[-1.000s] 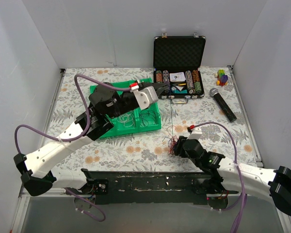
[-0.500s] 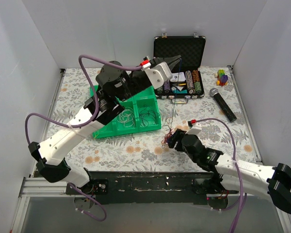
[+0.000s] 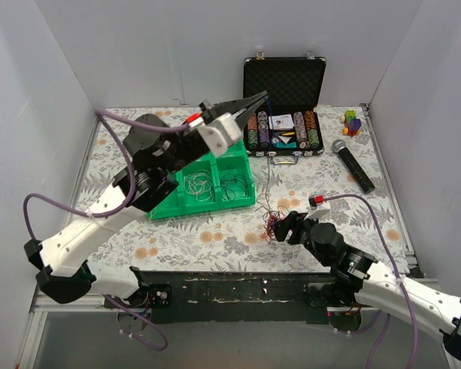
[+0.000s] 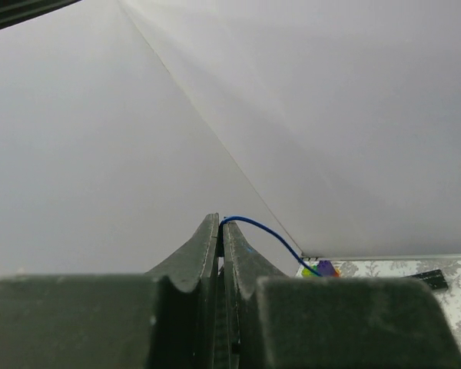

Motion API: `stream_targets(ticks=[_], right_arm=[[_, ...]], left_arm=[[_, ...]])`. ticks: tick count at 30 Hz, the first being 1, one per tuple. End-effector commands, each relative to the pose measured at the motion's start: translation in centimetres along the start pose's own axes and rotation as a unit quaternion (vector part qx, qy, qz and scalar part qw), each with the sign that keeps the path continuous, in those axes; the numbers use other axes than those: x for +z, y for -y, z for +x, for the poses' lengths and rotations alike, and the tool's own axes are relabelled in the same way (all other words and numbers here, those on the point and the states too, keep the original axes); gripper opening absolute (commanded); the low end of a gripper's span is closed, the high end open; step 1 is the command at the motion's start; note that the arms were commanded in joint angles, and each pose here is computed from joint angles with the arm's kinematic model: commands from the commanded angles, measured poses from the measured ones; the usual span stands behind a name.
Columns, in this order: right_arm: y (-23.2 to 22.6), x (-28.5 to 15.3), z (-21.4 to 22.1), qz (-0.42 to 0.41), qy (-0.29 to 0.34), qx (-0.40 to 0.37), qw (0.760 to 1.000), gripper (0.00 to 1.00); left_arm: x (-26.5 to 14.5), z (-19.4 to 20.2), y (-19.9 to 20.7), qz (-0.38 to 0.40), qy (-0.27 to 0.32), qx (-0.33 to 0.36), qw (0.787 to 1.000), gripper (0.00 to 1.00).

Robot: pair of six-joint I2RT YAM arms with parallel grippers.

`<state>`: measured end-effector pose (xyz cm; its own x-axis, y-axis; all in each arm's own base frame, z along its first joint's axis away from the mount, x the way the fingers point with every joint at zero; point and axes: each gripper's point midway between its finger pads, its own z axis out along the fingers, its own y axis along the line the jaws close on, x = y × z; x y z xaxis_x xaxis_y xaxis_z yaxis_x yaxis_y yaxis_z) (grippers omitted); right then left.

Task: Untangle the cables
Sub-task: Untie the cable.

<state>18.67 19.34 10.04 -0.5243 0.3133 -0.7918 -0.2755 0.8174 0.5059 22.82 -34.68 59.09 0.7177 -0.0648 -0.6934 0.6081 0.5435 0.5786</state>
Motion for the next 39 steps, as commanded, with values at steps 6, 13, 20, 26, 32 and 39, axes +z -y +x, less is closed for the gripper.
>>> stream_targets(ticks=[6, 13, 20, 26, 32, 39], right_arm=[[-5.6, -2.9, -3.4, -0.135, 0.016, -0.078, 0.988, 0.68], [-7.0, -4.1, -5.8, -0.161, 0.052, -0.082, 0.982, 0.68], [-8.7, -3.3, -5.5, -0.179, 0.023, -0.108, 0.978, 0.65], [-10.9, -2.6, -3.1, -0.240, -0.023, -0.125, 0.962, 0.65], [-11.7, -0.2, -1.9, -0.245, -0.031, -0.134, 0.960, 0.64], [-14.5, 2.4, -0.9, -0.276, -0.062, -0.145, 0.948, 0.65]], left_arm=[[-4.0, 1.1, 2.7, 0.013, 0.009, -0.031, 0.999, 0.00], [-5.2, 4.5, 6.0, 0.053, -0.026, -0.040, 0.997, 0.00], [-4.8, 3.7, 6.5, 0.067, -0.019, -0.035, 0.997, 0.00], [-5.0, 3.8, 6.8, 0.067, -0.022, -0.037, 0.997, 0.00], [-4.8, 2.9, 6.7, 0.068, -0.013, -0.046, 0.997, 0.00], [-4.0, 0.9, 6.4, 0.074, 0.009, -0.056, 0.996, 0.00]])
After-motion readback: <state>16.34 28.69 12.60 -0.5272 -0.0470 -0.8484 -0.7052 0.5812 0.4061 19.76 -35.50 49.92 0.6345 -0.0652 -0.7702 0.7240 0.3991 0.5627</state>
